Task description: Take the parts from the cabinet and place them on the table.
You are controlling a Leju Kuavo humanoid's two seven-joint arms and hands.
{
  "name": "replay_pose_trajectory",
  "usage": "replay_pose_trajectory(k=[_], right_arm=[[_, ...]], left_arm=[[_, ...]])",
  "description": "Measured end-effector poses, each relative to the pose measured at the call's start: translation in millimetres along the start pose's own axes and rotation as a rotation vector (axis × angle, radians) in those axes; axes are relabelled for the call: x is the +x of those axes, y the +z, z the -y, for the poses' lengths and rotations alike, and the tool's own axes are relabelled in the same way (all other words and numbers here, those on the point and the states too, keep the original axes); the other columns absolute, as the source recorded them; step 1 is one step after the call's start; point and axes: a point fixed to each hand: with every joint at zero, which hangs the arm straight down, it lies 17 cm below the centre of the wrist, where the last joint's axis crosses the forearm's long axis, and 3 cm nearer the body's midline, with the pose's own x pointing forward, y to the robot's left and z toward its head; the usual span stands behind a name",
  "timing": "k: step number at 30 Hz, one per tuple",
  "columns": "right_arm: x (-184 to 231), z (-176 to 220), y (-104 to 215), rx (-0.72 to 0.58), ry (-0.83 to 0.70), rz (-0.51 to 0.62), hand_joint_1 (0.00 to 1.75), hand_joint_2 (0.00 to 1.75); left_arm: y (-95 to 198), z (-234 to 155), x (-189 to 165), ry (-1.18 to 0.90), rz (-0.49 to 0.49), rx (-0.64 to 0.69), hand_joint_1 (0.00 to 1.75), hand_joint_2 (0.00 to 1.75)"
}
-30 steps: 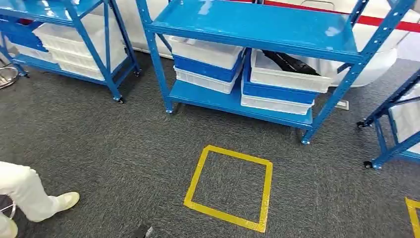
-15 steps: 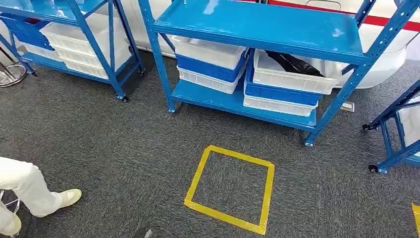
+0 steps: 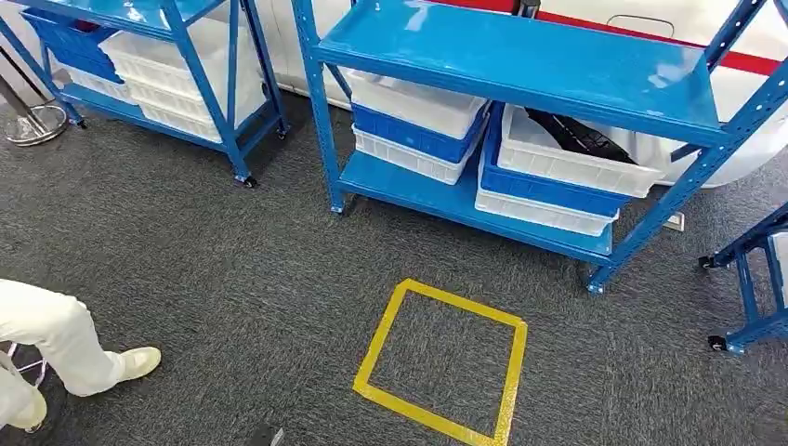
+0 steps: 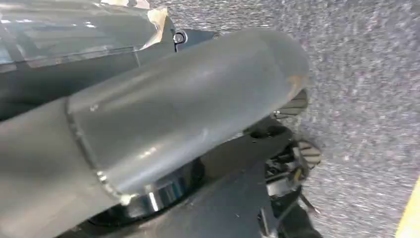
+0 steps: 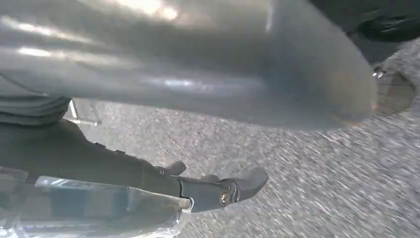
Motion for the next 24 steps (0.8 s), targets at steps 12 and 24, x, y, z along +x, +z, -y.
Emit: replay_pose_trajectory(k=[12,24], right_arm=[[-2.5,-1.1,-0.2,0.0,0.001,-0.003,0.0,0.0],[5.8,-0.1,0.5,-0.001,-0.003,0.011,0.0,0.0]], left_arm=[[0.4,-1.2,-3.9,0.0,-0.005,0.006,0.0,0.0],[-0.2,-1.8,-0.8,-0.001,-0.008,0.001,0.0,0.0]])
